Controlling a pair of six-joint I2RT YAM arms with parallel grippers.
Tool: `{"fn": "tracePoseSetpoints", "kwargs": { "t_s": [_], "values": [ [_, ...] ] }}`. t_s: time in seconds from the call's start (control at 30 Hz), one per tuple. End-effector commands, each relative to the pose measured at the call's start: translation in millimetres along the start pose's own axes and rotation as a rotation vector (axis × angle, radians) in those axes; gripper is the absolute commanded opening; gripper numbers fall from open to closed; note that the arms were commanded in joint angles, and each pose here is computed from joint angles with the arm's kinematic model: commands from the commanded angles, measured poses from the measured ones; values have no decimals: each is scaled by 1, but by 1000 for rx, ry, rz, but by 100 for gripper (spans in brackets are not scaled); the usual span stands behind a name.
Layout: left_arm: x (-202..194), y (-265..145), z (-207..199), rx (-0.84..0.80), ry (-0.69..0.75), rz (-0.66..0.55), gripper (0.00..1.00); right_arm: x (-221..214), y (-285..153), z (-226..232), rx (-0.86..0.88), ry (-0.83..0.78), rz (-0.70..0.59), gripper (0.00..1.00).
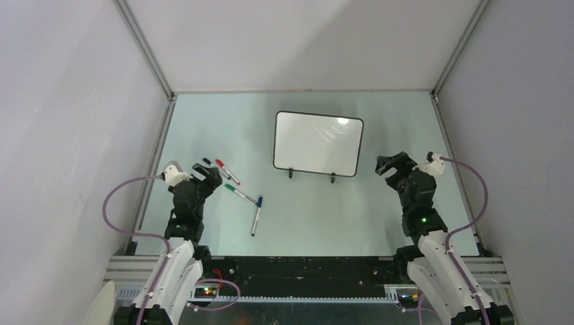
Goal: Write a sentence on the whiteboard
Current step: Pick up the whiteboard marker from the center of the board.
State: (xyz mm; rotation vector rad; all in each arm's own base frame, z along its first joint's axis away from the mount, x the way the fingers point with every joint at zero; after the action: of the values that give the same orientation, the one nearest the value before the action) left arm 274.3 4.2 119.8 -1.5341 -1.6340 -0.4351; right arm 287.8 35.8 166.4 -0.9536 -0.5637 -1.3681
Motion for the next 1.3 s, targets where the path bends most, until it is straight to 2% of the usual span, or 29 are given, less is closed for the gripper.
{"fn": "tracePoseSetpoints", "kwargs": {
  "t_s": [0.0,0.27,0.47,0.7,0.87,1.07,1.17,1.27],
  "values": [
    [5,-1,-13,-73,18,-15,91,15,-2,9,25,-13,-43,95],
    [-19,7,-31,-130,28,162,88,13,0,8,17,-24,-32,94],
    [-43,18,-30,-71,-33,270,84,13,0,9,21,-26,-29,94],
    [-27,17,-3,308,-29,138,82,12,1,10,22,-23,-21,94],
    [-29,19,-11,336,19,170,73,9,3,11,27,-22,-7,94],
    [-28,23,-20,358,30,195,70,11,1,11,25,-24,-11,93],
    [-23,33,-46,315,67,252,67,10,2,10,21,-26,-6,93],
    [-30,44,-49,339,133,308,66,8,4,10,21,-28,-1,93]
  ]
}}
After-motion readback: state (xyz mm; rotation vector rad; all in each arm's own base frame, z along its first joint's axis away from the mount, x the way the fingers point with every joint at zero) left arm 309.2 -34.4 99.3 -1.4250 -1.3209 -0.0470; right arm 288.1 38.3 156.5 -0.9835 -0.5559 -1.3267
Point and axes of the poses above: each gripper's point midway between its finger pads, its own y axis out along the fingers, its own z axis along the line the jaws close on, x = y × z, the point moved 1 cm from there along -y, back along the fingers, and after that the axes turned 5 degrees about -y, right-handed, at the moved point
